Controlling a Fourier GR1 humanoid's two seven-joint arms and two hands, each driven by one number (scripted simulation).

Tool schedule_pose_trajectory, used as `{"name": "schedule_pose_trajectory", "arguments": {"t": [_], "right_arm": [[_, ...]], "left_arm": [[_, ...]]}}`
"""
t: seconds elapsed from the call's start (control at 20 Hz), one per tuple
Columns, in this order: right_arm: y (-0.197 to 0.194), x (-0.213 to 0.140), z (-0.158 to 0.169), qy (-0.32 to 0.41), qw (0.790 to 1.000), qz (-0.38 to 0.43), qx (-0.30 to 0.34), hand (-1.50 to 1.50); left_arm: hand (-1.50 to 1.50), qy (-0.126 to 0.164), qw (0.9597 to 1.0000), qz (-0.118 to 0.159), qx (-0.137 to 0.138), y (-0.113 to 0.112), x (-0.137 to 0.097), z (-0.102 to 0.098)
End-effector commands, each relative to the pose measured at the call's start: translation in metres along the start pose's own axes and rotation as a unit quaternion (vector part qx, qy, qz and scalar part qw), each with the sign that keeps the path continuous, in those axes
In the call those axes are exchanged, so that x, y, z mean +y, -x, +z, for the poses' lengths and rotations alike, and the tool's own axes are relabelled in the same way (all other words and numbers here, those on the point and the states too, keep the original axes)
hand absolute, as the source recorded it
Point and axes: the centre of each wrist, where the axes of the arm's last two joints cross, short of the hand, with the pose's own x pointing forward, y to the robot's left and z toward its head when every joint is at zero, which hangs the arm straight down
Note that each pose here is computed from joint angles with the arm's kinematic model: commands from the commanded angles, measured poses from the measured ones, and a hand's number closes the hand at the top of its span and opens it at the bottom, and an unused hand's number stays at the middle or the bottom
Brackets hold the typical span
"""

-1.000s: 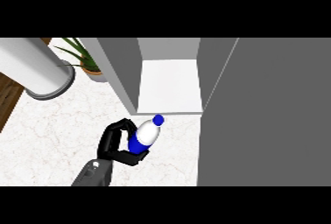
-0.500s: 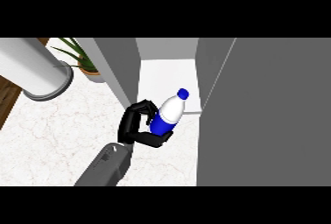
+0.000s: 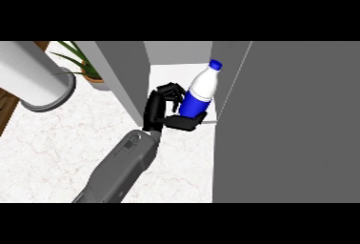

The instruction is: Pick up the bottled water, place it into the cabinet and close the cabinet

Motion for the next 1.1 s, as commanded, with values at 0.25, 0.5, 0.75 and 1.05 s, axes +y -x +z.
{"name": "schedule_pose_trajectory", "arguments": {"t": [0.25,0.5,0.75,1.05], "right_arm": [[-0.023,-0.004,-0.004,0.009,0.999,-0.027,-0.026,-1.5],[-0.019,-0.008,-0.005,0.006,0.999,-0.024,-0.022,-1.5],[-0.015,-0.007,0.0,-0.013,0.999,-0.024,-0.023,-1.5],[-0.011,-0.011,-0.003,-0.013,0.999,-0.026,-0.032,-1.5]], "left_arm": [[1.5,-0.06,0.9973,0.002,0.042,-0.014,0.007,-0.045],[1.5,-0.119,0.9892,-0.077,0.037,-0.028,0.0,-0.063],[1.5,-0.171,0.9596,-0.223,0.017,-0.015,0.024,-0.069],[-1.5,-0.193,0.9489,-0.249,0.01,-0.032,0.028,-0.085]]}}
